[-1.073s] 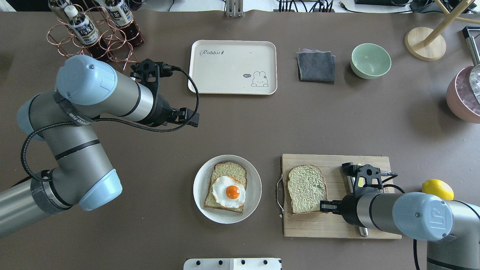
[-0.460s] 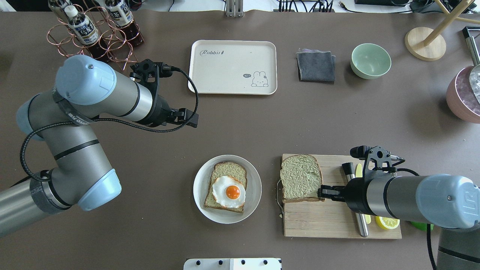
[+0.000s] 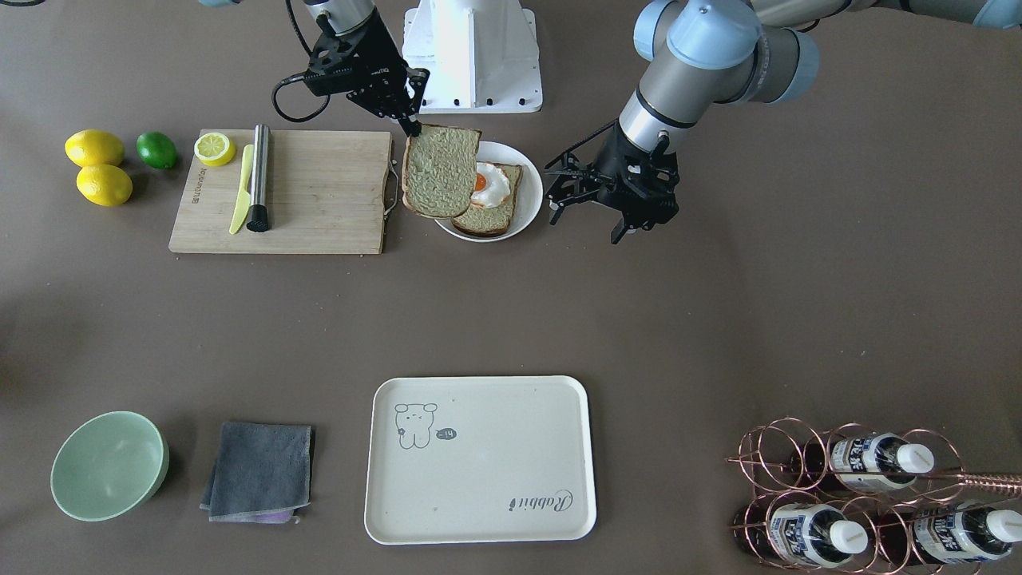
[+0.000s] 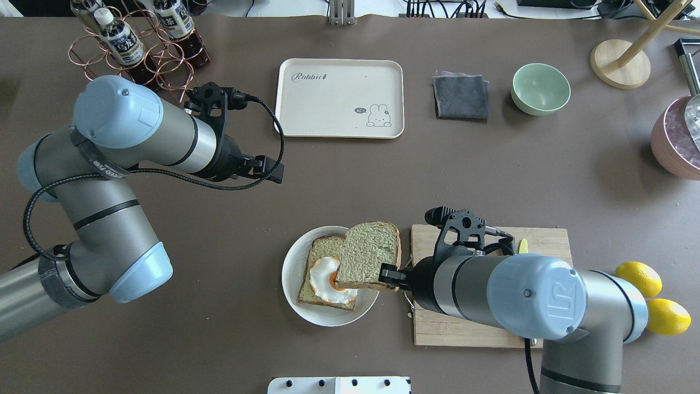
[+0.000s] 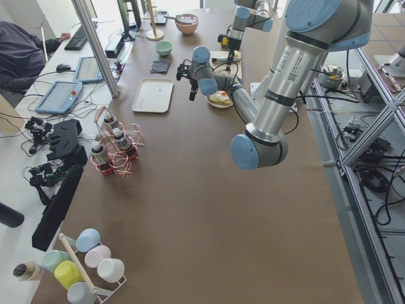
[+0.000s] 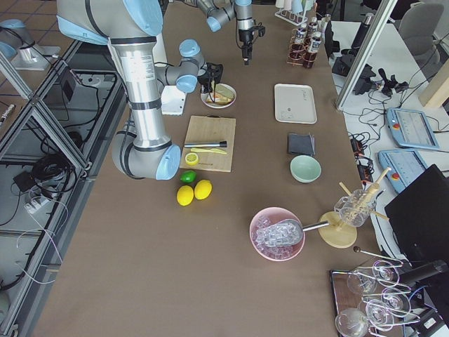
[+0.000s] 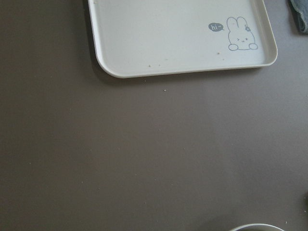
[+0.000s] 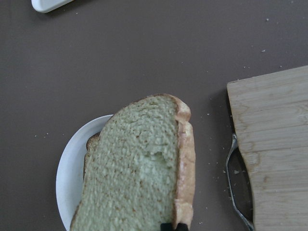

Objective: Make sandwich and place on tray
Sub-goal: 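Lift the bread slice with the right gripper and carry it over the egg toast, then lower the bread slice onto the egg toast and release it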

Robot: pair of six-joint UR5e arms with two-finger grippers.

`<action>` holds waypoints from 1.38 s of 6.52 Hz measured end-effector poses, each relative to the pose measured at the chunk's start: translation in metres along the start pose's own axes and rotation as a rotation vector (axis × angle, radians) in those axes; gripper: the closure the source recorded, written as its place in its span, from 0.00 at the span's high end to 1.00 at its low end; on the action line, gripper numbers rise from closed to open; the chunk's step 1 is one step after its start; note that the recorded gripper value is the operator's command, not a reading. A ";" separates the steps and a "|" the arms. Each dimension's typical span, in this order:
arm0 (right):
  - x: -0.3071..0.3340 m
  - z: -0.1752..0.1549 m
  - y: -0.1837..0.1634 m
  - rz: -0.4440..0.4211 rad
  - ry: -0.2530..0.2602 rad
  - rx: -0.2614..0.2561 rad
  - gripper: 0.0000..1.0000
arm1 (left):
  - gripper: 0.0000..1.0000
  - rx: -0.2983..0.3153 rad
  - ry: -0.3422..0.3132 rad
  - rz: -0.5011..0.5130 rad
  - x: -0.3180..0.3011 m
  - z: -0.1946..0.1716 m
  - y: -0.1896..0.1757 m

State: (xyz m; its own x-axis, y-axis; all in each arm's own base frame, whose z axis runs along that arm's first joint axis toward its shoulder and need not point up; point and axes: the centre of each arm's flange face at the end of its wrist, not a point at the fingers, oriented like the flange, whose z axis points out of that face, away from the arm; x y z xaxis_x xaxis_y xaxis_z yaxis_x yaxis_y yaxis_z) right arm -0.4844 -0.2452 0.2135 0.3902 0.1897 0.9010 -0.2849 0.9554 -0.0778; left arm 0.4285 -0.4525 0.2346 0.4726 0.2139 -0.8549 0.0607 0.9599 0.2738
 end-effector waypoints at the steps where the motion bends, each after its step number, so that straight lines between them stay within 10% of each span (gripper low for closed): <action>1: -0.011 0.012 0.013 0.017 -0.001 0.014 0.00 | 0.98 0.000 0.000 0.001 -0.001 0.000 0.000; 9: -0.041 0.053 0.040 0.016 0.018 0.063 0.00 | 0.98 0.001 0.005 0.003 0.001 -0.002 0.001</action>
State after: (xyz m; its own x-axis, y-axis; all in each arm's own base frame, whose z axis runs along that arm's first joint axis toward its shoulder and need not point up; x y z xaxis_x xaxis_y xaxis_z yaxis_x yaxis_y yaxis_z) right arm -0.5582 -0.2270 0.1962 0.4006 0.2091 0.8920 -0.3458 0.9361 -0.0642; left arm 0.4272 -0.4505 0.2332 0.4684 0.2179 -0.8562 0.0599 0.9591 0.2768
